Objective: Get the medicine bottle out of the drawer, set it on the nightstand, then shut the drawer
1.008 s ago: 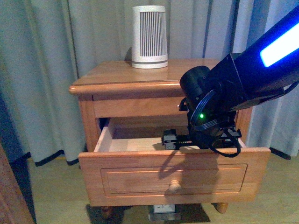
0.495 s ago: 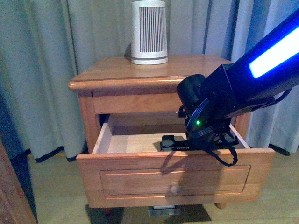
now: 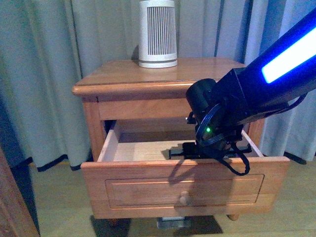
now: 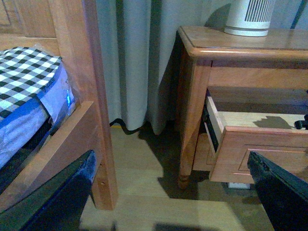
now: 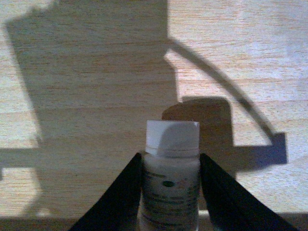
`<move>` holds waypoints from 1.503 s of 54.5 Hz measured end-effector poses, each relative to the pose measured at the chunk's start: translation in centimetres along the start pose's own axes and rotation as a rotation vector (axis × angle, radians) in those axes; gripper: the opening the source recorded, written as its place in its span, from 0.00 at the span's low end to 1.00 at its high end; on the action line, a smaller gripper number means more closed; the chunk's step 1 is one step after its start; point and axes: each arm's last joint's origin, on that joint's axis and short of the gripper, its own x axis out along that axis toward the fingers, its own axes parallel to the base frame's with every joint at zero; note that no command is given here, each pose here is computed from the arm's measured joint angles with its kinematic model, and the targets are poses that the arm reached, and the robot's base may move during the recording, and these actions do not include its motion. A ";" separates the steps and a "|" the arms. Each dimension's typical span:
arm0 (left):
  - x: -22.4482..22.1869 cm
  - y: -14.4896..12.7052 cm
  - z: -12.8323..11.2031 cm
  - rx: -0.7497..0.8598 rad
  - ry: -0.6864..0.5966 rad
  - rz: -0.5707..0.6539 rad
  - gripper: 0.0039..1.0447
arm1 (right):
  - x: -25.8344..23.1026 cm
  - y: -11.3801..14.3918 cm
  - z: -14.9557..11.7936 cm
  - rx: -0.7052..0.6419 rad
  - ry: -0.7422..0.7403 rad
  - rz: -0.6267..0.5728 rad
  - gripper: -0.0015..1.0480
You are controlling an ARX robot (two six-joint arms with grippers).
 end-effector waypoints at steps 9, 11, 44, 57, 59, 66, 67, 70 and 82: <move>0.0 0.0 0.0 0.000 0.000 0.000 0.94 | -0.3 0.0 0.3 -0.010 -0.024 -0.017 0.27; 0.0 0.0 0.0 0.000 0.000 0.000 0.94 | -0.5 0.1 0.4 -0.015 -0.032 -0.016 0.27; 0.0 0.0 0.0 0.000 0.000 0.000 0.94 | -13.0 1.4 2.2 0.078 -0.159 0.120 0.27; 0.0 0.0 0.0 0.000 0.000 0.000 0.94 | -18.9 0.4 4.7 0.102 -0.274 0.150 0.27; 0.0 0.0 0.0 0.000 0.000 0.000 0.94 | -19.9 0.0 5.7 0.103 -0.306 0.146 0.27; 0.0 0.0 0.0 0.000 0.000 0.000 0.94 | -22.5 -2.0 9.6 0.117 -0.394 0.109 0.27; 0.0 0.0 0.0 0.000 0.000 0.000 0.94 | -22.6 -2.1 9.9 0.115 -0.400 0.105 0.27; 0.0 0.0 0.0 0.000 0.000 0.000 0.94 | -23.0 -2.9 11.7 0.119 -0.431 0.088 0.27; 0.0 0.0 0.0 0.000 0.000 0.000 0.94 | -20.2 -5.1 16.6 0.097 -0.452 0.013 0.27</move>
